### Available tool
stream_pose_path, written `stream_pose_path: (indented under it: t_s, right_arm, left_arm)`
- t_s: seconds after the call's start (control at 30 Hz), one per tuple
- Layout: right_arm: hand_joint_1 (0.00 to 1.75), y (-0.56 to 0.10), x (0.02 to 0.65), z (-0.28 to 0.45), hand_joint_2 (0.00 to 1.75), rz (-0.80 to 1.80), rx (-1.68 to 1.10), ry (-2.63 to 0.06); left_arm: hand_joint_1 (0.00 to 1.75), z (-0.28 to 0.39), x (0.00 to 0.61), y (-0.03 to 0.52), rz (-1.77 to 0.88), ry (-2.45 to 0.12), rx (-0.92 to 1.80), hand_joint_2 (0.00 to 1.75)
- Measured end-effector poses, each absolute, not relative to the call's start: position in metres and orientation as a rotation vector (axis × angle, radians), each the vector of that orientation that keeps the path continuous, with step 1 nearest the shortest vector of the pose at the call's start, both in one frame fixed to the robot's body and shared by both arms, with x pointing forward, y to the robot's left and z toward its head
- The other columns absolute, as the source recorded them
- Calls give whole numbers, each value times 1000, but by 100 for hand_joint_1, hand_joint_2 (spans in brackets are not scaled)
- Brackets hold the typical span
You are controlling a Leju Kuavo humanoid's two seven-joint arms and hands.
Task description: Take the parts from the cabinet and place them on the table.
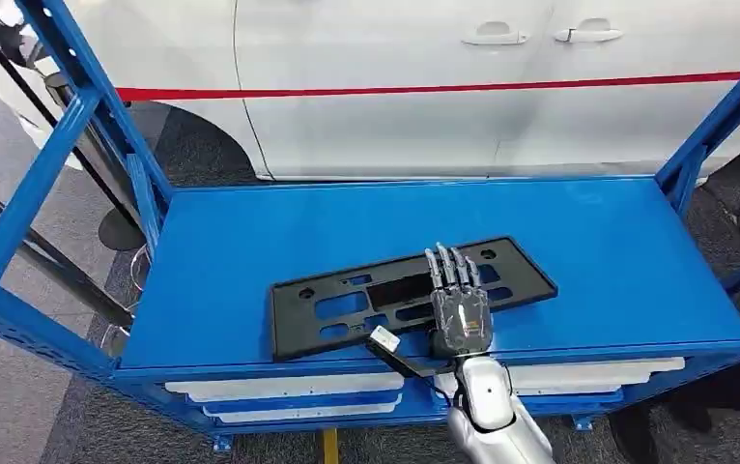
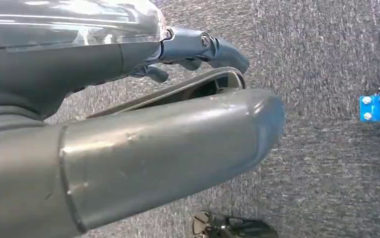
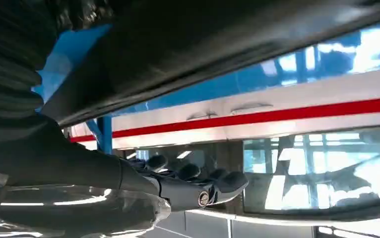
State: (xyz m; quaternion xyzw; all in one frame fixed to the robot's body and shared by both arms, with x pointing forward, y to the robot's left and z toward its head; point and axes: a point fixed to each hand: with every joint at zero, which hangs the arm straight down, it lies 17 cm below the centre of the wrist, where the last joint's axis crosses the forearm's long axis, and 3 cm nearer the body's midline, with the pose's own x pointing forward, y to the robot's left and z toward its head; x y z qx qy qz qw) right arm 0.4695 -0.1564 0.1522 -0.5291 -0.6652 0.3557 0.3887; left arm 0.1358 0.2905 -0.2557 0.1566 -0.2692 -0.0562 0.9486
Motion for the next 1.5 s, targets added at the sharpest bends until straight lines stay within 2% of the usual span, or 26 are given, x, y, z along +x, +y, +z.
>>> stream_pose_path:
  t_s: [0.1, 0.7, 0.8, 1.2, 1.3, 1.5]
  right_arm:
    - [168, -159, 479, 151, 175, 931, -1357, -1669]
    - [168, -168, 498, 140, 175, 1015, -1369, -1604]
    - [173, -173, 500, 139, 175, 1025, -1376, -1595]
    - [175, -166, 501, 134, 175, 1034, -1275, -1645]
    - [175, -157, 499, 143, 175, 943, -1146, -1726]
    - [175, -118, 457, 216, 175, 460, -627, -2057]
  left_arm:
    - [0, -257, 136, 297, -113, -543, 312, 0]
    - [0, -260, 128, 315, -112, -515, 319, 0]
    - [0, -260, 129, 313, -110, -515, 314, 0]
    - [0, -261, 127, 311, -106, -504, 302, 0]
    - [0, -261, 127, 311, -105, -502, 303, 0]
    - [0, -263, 119, 316, -76, -477, 318, 0]
